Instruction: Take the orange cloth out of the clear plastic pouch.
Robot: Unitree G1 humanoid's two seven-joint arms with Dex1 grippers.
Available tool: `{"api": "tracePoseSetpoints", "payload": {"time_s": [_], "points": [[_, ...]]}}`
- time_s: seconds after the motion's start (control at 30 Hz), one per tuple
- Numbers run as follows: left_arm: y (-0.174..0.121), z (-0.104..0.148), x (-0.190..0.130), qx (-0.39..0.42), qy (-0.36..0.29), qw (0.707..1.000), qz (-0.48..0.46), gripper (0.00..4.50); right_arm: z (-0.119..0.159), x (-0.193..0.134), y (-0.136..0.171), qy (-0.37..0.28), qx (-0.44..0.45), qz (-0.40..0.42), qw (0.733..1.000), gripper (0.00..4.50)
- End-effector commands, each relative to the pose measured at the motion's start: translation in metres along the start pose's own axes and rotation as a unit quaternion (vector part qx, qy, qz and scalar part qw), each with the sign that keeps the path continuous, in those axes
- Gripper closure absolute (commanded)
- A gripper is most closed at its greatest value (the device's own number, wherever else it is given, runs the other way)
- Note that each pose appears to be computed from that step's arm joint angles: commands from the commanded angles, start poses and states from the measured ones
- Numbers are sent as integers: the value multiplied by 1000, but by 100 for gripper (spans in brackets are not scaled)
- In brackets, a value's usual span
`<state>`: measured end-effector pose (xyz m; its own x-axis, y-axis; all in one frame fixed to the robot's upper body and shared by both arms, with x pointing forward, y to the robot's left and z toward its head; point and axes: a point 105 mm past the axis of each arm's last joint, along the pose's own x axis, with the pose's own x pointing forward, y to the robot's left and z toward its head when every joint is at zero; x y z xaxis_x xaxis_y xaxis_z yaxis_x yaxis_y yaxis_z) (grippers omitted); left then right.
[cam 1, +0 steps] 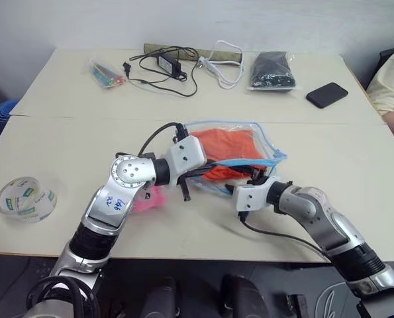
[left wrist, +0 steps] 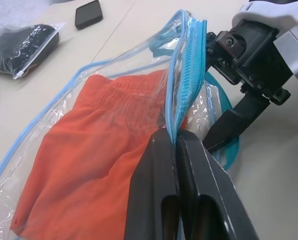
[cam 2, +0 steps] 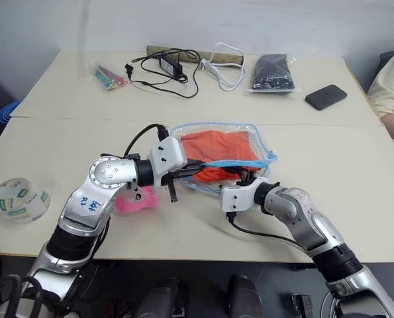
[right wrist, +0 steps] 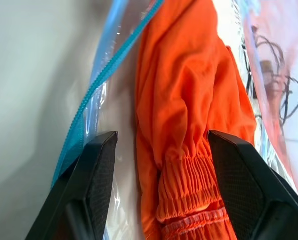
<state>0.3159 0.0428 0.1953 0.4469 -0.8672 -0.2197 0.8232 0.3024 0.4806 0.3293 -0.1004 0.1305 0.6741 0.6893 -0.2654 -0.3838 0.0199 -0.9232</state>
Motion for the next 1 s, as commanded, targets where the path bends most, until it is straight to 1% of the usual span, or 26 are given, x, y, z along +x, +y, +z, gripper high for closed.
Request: {"api": "tracePoseSetpoints", "payload": {"time_s": [0.03,0.2,0.4,0.5,0.57,0.63,0.7,0.73,0.77,0.83,0.9,1.0], "points": [[8,17,-3,6,-30,999,11,450,2,6,3,-3,-22,13,1000,151],[7,20,-1,-3,-37,999,11,450,2,32,-8,-1,-9,-11,1000,151],[7,18,1,-6,-35,999,11,450,-10,57,-14,14,23,-31,999,151],[7,17,0,-7,-34,999,13,450,-13,61,-12,13,28,-27,999,207],[8,15,-1,-9,-32,999,17,450,-15,60,-9,12,32,-19,999,267],[8,13,-2,-12,-29,999,21,450,-19,58,-6,15,34,-14,999,341],[9,11,-2,-15,-28,999,24,450,-22,55,-4,14,36,-9,999,404],[9,11,-3,-17,-28,999,25,450,-22,54,-3,14,37,-8,999,430],[11,11,-2,-36,-36,998,32,450,-19,52,-3,3,36,-5,999,448],[15,13,-2,-61,-51,996,45,450,-13,49,-3,-14,34,-3,999,448],[22,11,-1,-65,-50,995,63,450,-7,47,-6,-27,27,-8,999,448],[23,12,3,-76,-57,993,67,450,8,44,-11,-48,7,-17,999,448]]}}
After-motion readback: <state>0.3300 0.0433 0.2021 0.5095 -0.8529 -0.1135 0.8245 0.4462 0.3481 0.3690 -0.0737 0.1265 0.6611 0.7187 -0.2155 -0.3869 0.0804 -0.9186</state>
